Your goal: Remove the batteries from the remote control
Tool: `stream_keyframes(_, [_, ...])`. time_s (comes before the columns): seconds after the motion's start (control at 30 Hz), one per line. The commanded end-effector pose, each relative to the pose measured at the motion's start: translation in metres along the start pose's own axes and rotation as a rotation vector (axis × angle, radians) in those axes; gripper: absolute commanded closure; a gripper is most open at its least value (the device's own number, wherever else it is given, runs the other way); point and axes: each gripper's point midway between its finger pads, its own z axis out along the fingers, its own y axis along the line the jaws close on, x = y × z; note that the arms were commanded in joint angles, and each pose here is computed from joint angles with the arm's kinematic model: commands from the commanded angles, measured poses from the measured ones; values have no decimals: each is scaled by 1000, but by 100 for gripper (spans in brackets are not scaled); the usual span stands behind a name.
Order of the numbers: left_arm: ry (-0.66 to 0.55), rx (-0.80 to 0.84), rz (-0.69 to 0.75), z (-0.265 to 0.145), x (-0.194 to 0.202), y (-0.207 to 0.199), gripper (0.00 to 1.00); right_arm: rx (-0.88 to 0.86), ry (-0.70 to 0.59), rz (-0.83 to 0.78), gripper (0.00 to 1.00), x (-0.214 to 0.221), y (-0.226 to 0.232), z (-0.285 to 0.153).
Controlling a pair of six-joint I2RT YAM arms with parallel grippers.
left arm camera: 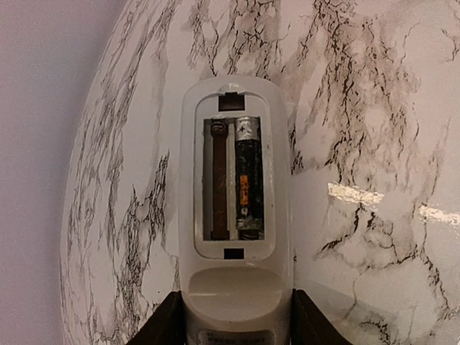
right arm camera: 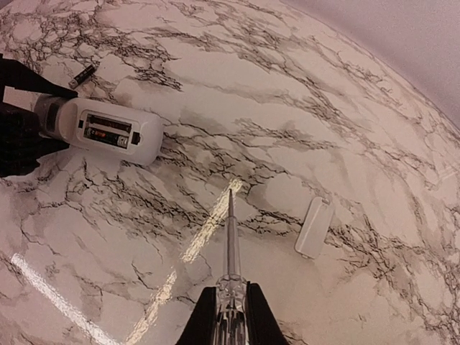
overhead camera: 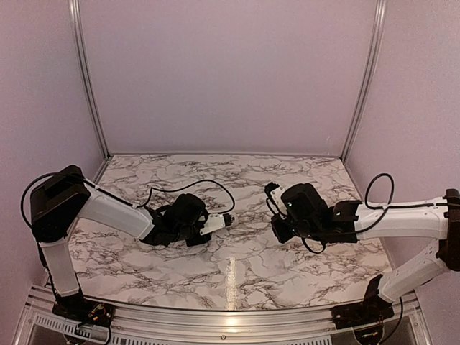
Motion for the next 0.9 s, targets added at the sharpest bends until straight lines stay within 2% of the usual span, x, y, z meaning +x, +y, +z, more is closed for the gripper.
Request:
stream_keyframes(0.0, [-41, -127, 63, -13, -19, 26, 100, 14, -49, 32, 100, -14, -8, -5])
stream_keyframes(0.1, [-53, -67, 124, -12, -19, 14, 100, 3, -54, 34, 100, -15, -6, -6])
stream_keyframes(0.27, [-94, -111, 127, -10, -21, 16, 100, 4, -69, 42, 100, -18, -8, -11])
stream_keyframes(0.43, [-224, -56, 145, -24, -39, 9, 100, 18, -89, 59, 100, -22, -14, -18])
stream_keyframes(0.6, [-259, -23, 211, -27, -41, 4, 100, 15, -103, 69, 100, -26, -16, -24])
stream_keyframes(0.73, [-288, -1, 251, -29, -42, -3, 100, -35, -94, 50, 100, -27, -8, -27])
stream_keyframes(0.87, [-322, -6, 224, -34, -45, -3, 100, -110, -79, 30, 100, -28, 5, -31])
